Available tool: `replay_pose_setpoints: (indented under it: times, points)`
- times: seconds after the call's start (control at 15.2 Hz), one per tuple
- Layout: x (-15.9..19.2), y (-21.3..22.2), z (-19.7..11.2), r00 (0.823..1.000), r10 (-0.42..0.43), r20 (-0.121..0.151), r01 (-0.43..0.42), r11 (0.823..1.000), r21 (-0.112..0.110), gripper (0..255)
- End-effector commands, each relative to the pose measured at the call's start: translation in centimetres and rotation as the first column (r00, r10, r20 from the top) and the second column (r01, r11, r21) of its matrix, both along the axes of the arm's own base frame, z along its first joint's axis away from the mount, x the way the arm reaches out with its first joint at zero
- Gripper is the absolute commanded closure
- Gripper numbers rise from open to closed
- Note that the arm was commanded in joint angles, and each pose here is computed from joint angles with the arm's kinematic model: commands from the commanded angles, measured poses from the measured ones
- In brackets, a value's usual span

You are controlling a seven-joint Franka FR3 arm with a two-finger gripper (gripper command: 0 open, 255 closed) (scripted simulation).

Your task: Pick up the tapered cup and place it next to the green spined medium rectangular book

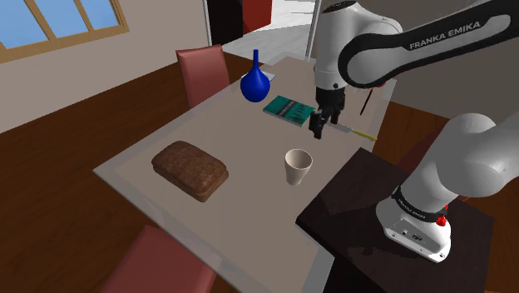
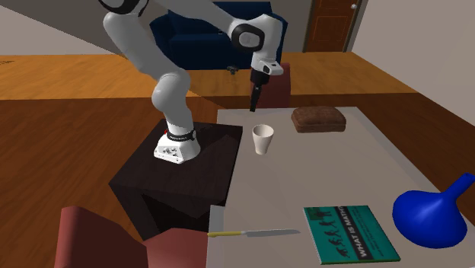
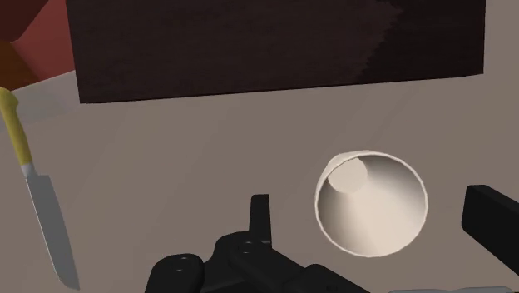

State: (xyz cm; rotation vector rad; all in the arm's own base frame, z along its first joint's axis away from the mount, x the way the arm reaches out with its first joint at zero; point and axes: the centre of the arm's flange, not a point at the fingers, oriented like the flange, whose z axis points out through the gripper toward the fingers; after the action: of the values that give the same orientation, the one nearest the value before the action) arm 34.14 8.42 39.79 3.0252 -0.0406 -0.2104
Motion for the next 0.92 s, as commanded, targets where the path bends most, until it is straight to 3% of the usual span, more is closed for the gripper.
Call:
replay_pose_setpoints:
  times: [0.0,0.73,0.86]
  points:
    - [0.8,1.0,-2.5,1.000,0.009,0.012,-0.009,1.000,-0.003,0]
    - [4.3,9.1,-14.0,0.996,0.061,0.062,-0.060,0.998,-0.027,0]
    - [4.3,9.1,-14.6,0.996,0.062,0.062,-0.060,0.998,-0.028,0]
